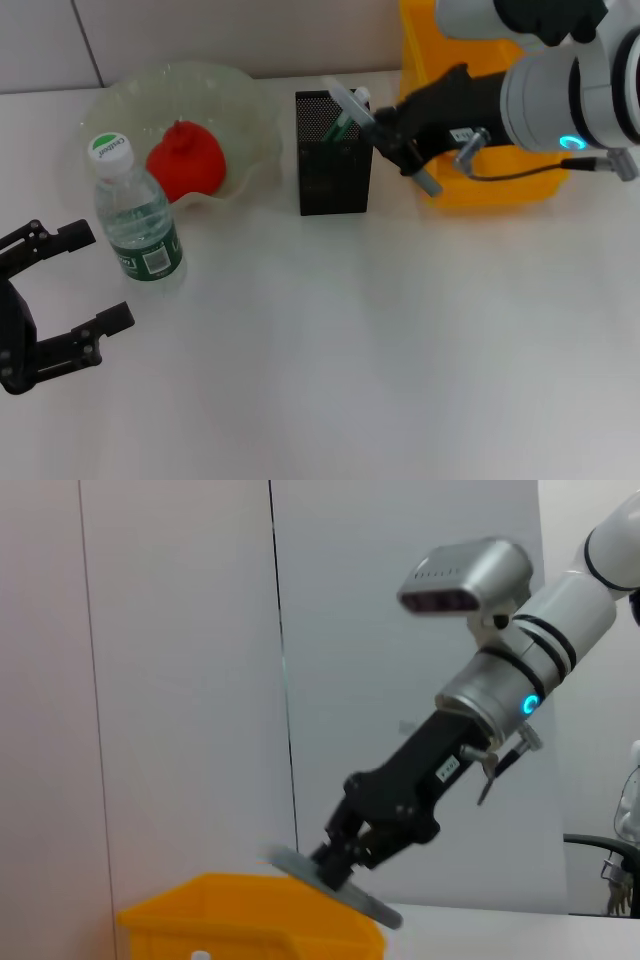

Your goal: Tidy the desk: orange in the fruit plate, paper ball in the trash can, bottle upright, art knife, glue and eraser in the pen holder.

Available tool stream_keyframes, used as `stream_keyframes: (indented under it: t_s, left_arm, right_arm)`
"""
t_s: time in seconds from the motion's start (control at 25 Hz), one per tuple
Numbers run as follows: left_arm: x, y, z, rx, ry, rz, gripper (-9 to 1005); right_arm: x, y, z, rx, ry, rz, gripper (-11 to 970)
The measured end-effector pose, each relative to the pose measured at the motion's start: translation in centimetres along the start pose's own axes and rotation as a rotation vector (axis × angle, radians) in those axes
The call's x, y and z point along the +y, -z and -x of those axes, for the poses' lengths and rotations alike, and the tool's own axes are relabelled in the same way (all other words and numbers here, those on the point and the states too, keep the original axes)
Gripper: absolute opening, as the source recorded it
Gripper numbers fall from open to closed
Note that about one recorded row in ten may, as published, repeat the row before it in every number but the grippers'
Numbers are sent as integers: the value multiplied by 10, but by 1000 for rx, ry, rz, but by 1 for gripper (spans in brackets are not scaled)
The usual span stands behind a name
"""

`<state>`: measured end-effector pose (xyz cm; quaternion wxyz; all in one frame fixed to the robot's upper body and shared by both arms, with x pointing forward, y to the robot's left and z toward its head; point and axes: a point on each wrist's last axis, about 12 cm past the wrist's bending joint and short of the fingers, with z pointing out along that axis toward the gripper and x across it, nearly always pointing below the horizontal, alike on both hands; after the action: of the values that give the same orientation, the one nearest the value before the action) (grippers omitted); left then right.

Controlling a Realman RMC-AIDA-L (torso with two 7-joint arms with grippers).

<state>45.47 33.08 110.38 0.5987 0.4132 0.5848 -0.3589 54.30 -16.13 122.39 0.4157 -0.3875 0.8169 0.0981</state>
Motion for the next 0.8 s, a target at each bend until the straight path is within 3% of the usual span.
stream_keyframes:
  t_s: [0.32,0.8]
  left_arm:
    - [1,0,2,2,-4,-4,831]
    - [2,-1,5,1,-17,-10,832]
  right_arm:
    - [3,4,5,-266,85,17,120]
    - [-29,-13,-15,-469,-14,58,119]
